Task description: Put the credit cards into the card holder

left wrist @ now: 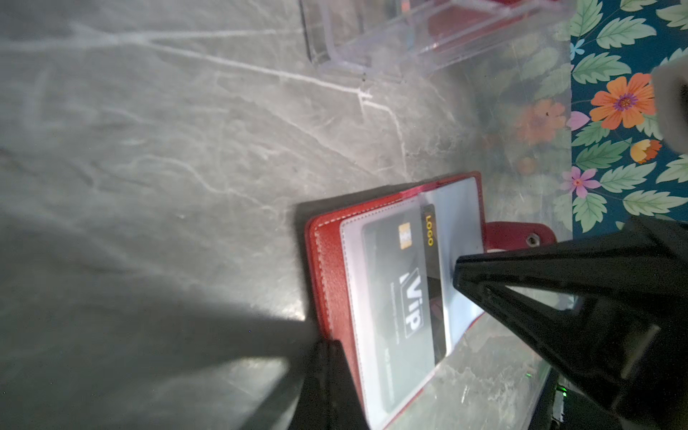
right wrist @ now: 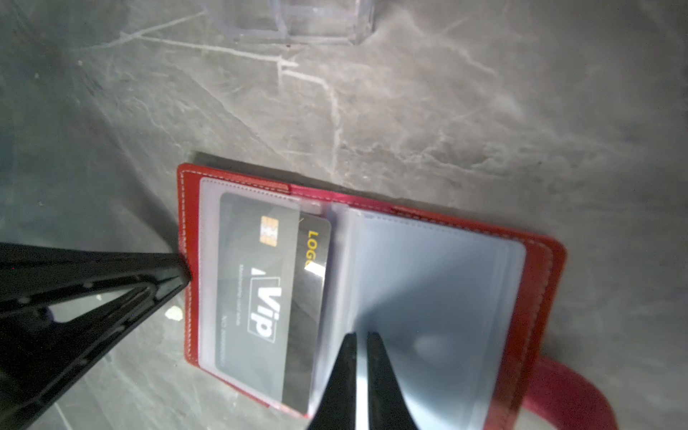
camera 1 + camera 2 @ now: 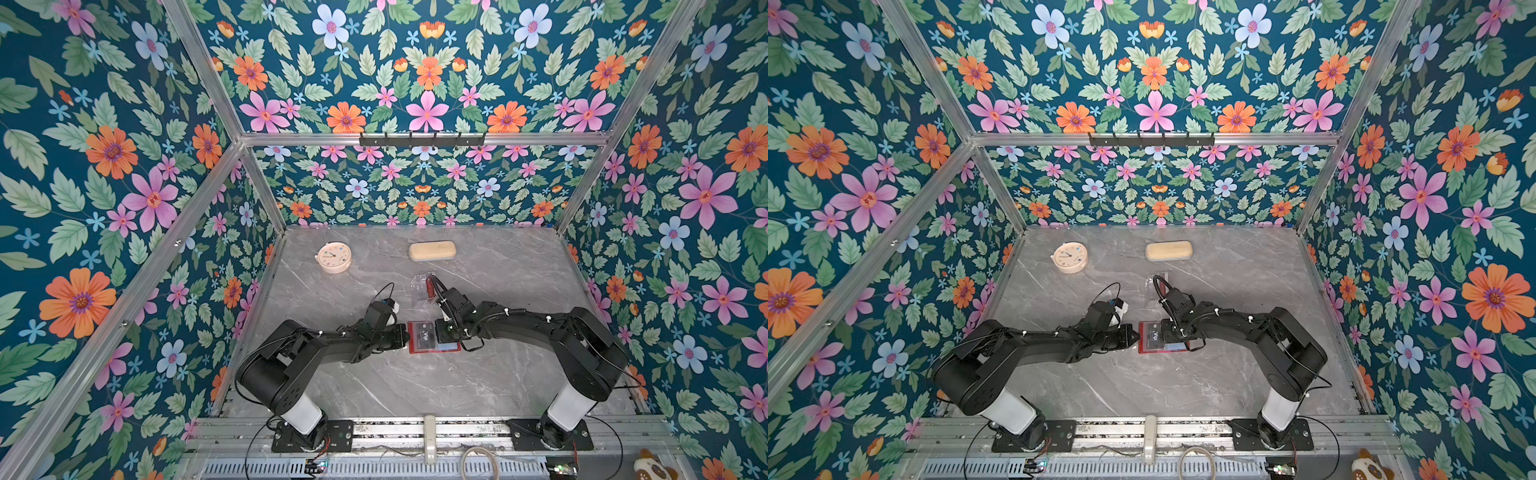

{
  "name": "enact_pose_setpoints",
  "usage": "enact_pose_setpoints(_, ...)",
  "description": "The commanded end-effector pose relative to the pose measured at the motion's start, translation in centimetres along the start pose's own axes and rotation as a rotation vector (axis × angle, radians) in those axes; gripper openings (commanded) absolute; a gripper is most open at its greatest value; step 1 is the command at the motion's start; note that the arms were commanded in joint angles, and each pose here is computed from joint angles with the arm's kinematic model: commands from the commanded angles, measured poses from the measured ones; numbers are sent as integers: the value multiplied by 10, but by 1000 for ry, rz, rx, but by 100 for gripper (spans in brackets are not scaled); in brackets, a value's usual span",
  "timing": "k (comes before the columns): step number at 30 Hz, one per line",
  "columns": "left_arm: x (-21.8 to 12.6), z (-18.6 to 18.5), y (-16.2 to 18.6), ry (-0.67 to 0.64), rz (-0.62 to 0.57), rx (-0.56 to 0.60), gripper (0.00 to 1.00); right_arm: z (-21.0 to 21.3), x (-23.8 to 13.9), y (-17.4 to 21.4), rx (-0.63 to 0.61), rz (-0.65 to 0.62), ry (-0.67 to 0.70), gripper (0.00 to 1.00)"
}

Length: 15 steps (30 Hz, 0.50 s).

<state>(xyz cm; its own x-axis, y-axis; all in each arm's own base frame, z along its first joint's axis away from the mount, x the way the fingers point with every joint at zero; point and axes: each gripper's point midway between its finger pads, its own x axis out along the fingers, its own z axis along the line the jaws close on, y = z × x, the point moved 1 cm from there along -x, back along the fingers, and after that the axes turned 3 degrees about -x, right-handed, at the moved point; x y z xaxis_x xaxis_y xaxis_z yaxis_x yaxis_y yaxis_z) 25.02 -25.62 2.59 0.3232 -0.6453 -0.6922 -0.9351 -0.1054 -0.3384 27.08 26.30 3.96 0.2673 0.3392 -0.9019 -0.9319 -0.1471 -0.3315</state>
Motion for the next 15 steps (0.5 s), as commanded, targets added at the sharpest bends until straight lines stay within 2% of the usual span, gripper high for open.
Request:
enact_pose_setpoints(1, 0, 18, 13, -76, 48, -18, 0, 3, -1, -1, -7, 4, -2, 6)
enact_pose_setpoints(8, 1, 18, 14, -79, 49, -19, 0, 3, 9, 0, 0, 38, 15, 1)
enact_pose_setpoints(15, 1, 20, 15, -81, 52, -21, 0, -1, 18, 7, 0, 83, 50, 4)
